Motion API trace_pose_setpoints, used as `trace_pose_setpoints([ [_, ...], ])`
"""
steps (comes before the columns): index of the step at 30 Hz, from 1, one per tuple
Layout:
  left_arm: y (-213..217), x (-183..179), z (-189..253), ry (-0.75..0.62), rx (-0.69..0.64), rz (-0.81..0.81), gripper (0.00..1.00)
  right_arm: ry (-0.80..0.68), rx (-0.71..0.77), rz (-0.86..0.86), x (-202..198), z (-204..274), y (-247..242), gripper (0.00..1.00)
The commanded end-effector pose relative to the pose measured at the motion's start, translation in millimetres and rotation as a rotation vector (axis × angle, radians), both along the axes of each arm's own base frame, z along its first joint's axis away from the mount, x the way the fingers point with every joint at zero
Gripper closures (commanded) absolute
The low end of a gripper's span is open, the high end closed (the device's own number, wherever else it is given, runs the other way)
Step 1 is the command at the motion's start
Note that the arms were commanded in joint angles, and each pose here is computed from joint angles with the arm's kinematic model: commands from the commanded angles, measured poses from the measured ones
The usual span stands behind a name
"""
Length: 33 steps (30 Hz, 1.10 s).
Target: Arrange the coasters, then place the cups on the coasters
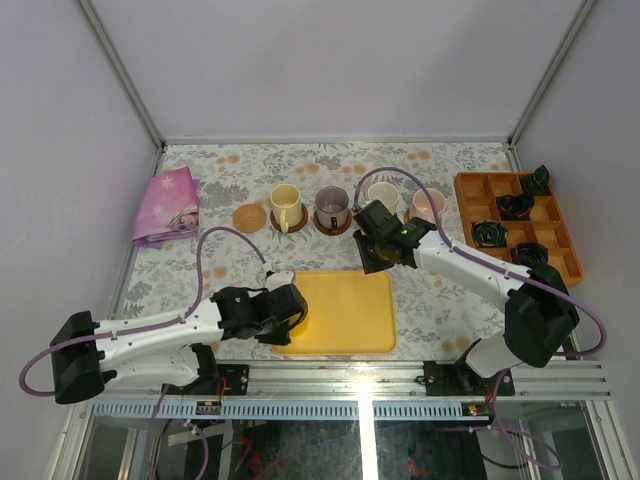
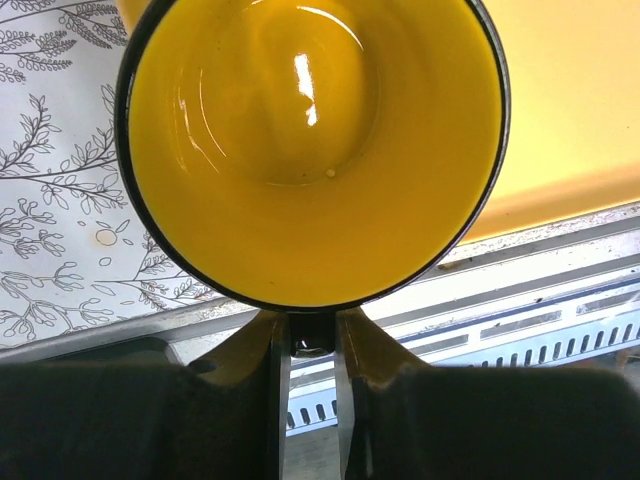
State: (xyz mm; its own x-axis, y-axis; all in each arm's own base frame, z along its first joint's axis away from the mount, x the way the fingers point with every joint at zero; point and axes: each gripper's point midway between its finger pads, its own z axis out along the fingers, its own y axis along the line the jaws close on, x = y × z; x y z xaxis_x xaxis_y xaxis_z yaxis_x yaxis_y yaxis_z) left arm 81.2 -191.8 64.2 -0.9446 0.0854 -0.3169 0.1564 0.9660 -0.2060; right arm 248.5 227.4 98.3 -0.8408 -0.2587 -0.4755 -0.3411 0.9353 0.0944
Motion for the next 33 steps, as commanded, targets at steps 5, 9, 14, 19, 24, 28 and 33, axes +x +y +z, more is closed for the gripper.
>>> trace_pose_setpoints([
  [5,-16,28,42,-0.167,-0.012,0.006,1.00,-0.044,0.039,0.013,-2,13,1,0.70],
  [9,-19,48,73,-0.278,-0.024,0.017,1.00,-0.063,0.021,-0.009,-3,13,-7,0.71],
  [14,-15,71,96,-0.399,0.039,0.027,1.00,-0.083,0.003,-0.046,-4,15,-18,0.73],
  [19,-3,102,104,-0.453,0.098,0.083,1.00,-0.122,-0.027,-0.107,-4,18,-33,0.75],
  [24,20,145,105,-0.478,0.061,0.200,1.00,-0.142,-0.059,-0.153,-4,16,-46,0.76],
  [28,41,176,104,-0.500,0.058,0.282,1.00,-0.177,-0.078,-0.200,-3,19,-57,0.76],
  [33,60,214,105,-0.517,0.070,0.326,1.00,-0.261,-0.079,-0.266,8,36,-68,0.76],
])
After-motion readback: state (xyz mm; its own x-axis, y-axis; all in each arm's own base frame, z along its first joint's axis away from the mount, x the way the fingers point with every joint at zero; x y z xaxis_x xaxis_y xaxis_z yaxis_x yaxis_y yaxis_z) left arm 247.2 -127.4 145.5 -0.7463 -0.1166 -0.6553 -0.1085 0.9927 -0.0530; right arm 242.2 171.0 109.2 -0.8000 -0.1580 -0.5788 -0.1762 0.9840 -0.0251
